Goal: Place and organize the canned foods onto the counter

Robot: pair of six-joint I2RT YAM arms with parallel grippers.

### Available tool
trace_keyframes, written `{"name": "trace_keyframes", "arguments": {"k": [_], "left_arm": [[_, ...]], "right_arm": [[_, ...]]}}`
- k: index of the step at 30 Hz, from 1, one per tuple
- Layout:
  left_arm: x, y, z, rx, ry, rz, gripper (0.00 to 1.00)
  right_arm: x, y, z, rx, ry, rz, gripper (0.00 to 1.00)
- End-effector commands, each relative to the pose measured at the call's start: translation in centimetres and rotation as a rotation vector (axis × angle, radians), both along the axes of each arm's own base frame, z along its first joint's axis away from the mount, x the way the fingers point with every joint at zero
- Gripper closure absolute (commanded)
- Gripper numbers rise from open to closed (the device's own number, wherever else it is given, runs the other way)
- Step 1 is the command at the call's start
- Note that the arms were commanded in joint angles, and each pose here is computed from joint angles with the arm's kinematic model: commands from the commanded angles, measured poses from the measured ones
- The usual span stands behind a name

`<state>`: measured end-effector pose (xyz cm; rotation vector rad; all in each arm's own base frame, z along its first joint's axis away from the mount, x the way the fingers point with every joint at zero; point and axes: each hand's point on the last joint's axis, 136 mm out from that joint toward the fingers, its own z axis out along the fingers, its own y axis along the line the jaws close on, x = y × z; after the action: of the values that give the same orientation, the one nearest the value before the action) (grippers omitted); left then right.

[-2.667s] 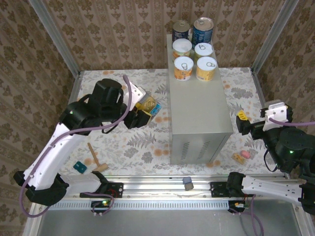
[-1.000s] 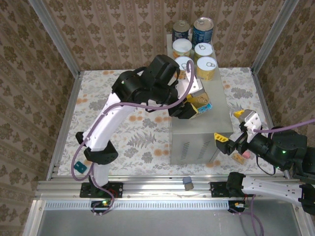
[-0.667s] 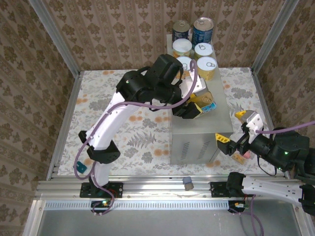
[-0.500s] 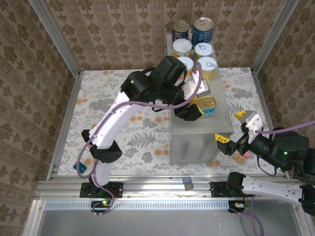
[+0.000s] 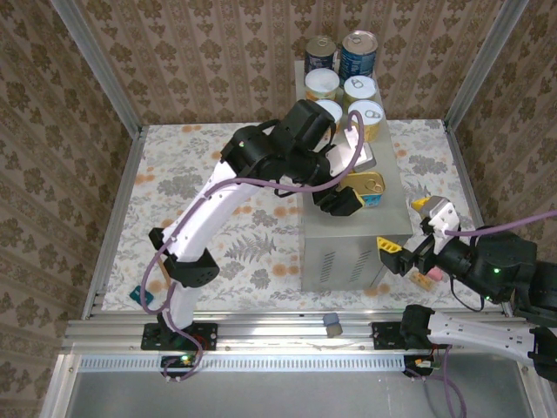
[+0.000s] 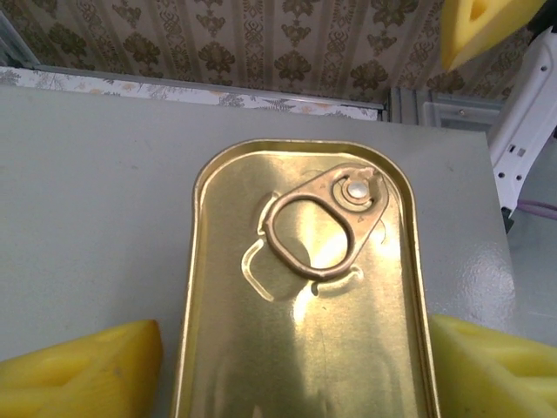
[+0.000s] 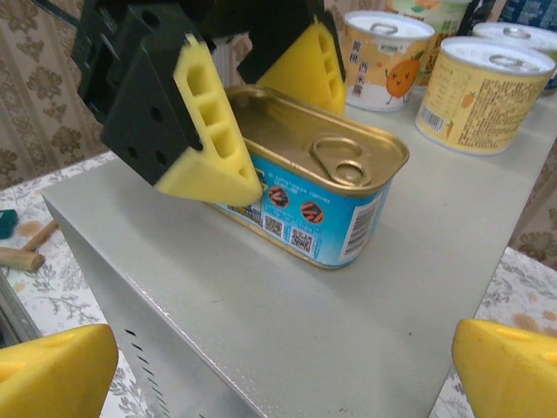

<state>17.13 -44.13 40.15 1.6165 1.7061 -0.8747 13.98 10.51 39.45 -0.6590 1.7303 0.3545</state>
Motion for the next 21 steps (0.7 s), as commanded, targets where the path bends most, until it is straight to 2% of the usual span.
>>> {"name": "trace_keyframes", "arguments": {"k": [1,5,13,21], "left_arm": [[-0.8,1.0,3.1,-0.080,-0.050,-0.006,0.14],[-0.6,2.0,4.1,-0.106,-0.087,0.032,0.01],[0.0,6.2,5.2,-0.162,-0.181,0.181,0.00],[0.8,10.5,3.8,-0.170,-0.199,0.311,0.00]], "right_arm": [[0.9,-0.2,0.0,0.025,-0.003,-0.064,0.00],[1.3,0.1,-0.3,0.030,0.004,-0.084,0.00],[2.1,0.7,0.1,0.021,-0.004,-0.114,0.00],[3.3,0.3,1.3,0.039,-0.032,-0.204,0.00]]}}
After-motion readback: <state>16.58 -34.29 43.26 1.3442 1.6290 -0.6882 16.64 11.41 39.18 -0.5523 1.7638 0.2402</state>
